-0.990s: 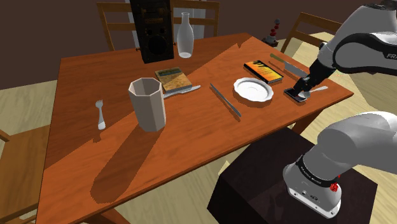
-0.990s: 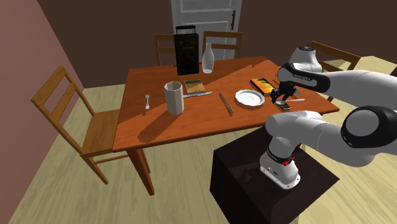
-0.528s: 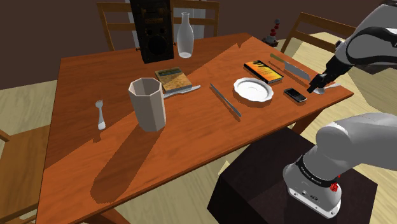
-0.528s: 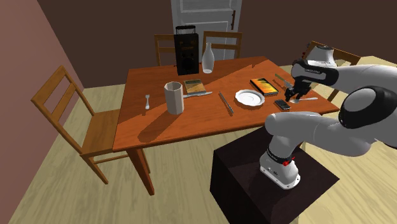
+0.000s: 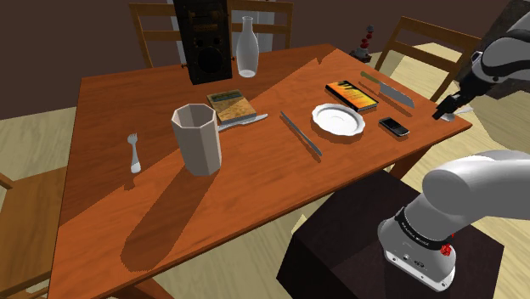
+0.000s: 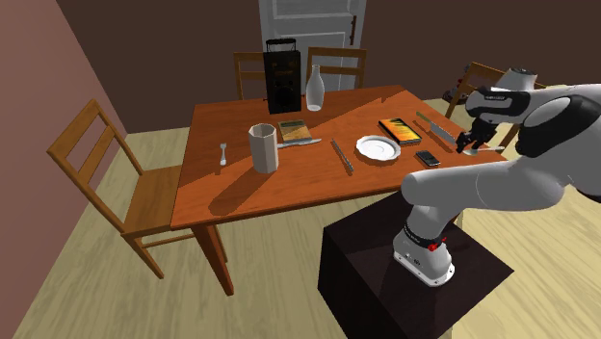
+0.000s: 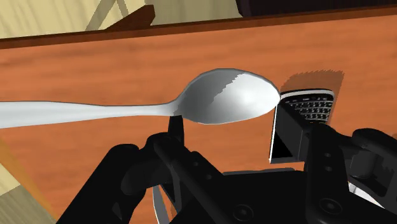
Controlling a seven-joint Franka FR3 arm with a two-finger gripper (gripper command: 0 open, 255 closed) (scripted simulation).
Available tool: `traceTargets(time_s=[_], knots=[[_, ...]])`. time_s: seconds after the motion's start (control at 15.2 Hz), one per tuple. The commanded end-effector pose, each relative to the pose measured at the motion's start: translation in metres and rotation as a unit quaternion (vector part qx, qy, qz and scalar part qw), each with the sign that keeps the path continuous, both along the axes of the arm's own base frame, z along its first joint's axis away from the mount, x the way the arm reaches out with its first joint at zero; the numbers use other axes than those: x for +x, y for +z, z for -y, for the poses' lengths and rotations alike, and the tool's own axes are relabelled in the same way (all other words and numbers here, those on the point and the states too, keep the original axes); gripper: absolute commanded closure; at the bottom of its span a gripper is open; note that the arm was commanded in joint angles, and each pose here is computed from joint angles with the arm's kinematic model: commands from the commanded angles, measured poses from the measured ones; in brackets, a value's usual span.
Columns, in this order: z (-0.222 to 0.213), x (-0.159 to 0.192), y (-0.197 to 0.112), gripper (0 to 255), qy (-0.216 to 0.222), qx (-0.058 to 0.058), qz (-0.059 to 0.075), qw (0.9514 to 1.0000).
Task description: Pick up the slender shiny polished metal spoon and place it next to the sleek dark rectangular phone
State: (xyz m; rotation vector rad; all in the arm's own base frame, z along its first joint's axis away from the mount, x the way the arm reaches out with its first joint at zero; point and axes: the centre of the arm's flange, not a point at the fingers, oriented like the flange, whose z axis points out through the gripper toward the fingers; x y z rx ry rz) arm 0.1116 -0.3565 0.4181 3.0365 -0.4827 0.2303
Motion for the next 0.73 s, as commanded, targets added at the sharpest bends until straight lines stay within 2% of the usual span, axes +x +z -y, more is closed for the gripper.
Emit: traceTargets(time_s=[0.0, 0.66], knots=[[0.009, -0.001, -0.007, 255, 0.0, -0.001, -0.001, 1.0], [0.009, -0.001, -0.06, 255, 0.0, -0.001, -0.001, 1.0]])
